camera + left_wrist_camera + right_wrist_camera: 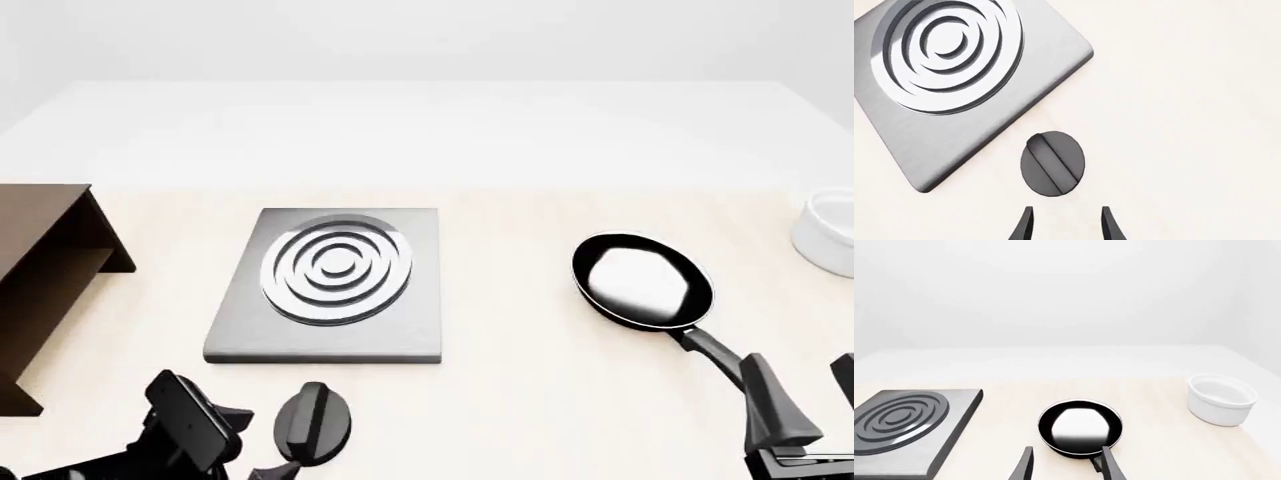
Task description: Turn on the stove and put the frying pan on it.
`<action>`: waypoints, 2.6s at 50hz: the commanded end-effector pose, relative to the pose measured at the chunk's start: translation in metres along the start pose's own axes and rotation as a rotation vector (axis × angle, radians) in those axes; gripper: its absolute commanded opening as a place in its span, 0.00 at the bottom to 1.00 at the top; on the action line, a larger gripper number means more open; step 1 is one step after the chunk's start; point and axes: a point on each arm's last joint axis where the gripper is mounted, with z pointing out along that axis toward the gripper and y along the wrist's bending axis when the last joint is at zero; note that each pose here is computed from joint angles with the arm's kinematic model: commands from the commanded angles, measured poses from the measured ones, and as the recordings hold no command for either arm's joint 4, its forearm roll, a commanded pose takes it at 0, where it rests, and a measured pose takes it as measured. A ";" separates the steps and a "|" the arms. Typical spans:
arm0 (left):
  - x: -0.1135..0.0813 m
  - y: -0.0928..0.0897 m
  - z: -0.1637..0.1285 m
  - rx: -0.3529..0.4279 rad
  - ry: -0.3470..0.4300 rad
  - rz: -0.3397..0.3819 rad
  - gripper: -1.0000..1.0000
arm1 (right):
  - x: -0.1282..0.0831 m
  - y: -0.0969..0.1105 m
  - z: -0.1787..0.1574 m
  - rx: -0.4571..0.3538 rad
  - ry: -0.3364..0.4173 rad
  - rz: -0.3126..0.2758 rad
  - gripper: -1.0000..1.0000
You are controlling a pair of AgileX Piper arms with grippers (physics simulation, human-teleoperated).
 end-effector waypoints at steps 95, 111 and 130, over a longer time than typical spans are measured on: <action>0.014 -0.012 0.065 0.049 0.086 0.061 1.00 | -0.001 0.000 0.000 0.000 -0.008 0.012 1.00; 0.010 -0.019 0.073 0.077 0.088 0.079 1.00 | -0.002 0.000 0.000 -0.001 -0.011 0.015 1.00; 0.000 -0.029 0.082 0.107 0.085 0.101 1.00 | -0.002 0.000 0.000 -0.001 -0.014 0.016 1.00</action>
